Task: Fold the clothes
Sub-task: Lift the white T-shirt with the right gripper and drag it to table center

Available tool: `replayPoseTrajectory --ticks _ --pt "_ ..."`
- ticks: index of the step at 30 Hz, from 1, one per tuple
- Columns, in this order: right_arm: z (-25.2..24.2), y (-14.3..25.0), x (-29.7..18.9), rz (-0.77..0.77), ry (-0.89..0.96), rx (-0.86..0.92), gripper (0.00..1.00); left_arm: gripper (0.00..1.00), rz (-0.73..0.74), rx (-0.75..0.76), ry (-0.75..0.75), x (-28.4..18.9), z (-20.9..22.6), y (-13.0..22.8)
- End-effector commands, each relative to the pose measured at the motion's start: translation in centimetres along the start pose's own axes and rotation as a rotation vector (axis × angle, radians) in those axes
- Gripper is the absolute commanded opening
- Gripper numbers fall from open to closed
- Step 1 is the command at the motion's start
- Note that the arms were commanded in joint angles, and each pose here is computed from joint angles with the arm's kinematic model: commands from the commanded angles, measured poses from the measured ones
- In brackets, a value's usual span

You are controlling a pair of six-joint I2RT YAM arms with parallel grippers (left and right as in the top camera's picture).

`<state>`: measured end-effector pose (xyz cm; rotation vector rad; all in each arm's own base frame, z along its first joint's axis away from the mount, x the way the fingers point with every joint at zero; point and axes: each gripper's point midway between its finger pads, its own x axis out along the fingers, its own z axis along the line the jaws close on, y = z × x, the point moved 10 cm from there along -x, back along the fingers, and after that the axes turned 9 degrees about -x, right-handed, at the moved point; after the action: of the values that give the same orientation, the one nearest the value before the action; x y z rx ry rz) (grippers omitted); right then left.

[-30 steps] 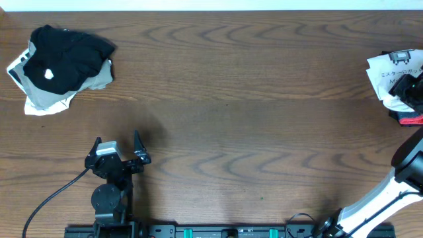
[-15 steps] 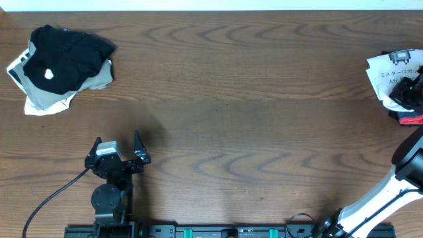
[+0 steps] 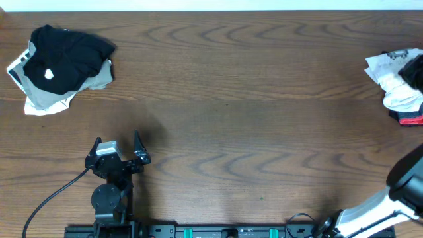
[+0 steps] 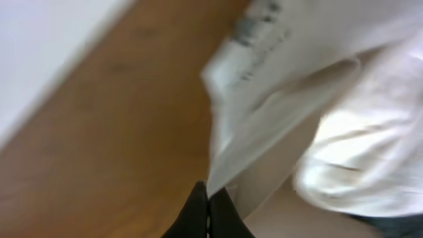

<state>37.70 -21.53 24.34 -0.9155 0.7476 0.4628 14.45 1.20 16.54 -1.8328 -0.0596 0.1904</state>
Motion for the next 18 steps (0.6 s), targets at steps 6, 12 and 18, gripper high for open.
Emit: replayPoseTrajectory --ticks 6,12,18 --pt "13.4 1.7 -3.3 0.045 -0.404 -0.143 0.01 0.98 0.044 0.015 -0.035 0.1 0.5 1.2" --pt "21.8 6.0 -2.8 0.167 -0.562 -0.282 0.01 0.98 0.044 0.015 -0.035 0.1 0.5 1.2" --pt "29.1 11.3 -3.0 0.269 -0.688 -0.432 0.01 0.98 0.044 0.015 -0.035 0.1 0.5 1.2"
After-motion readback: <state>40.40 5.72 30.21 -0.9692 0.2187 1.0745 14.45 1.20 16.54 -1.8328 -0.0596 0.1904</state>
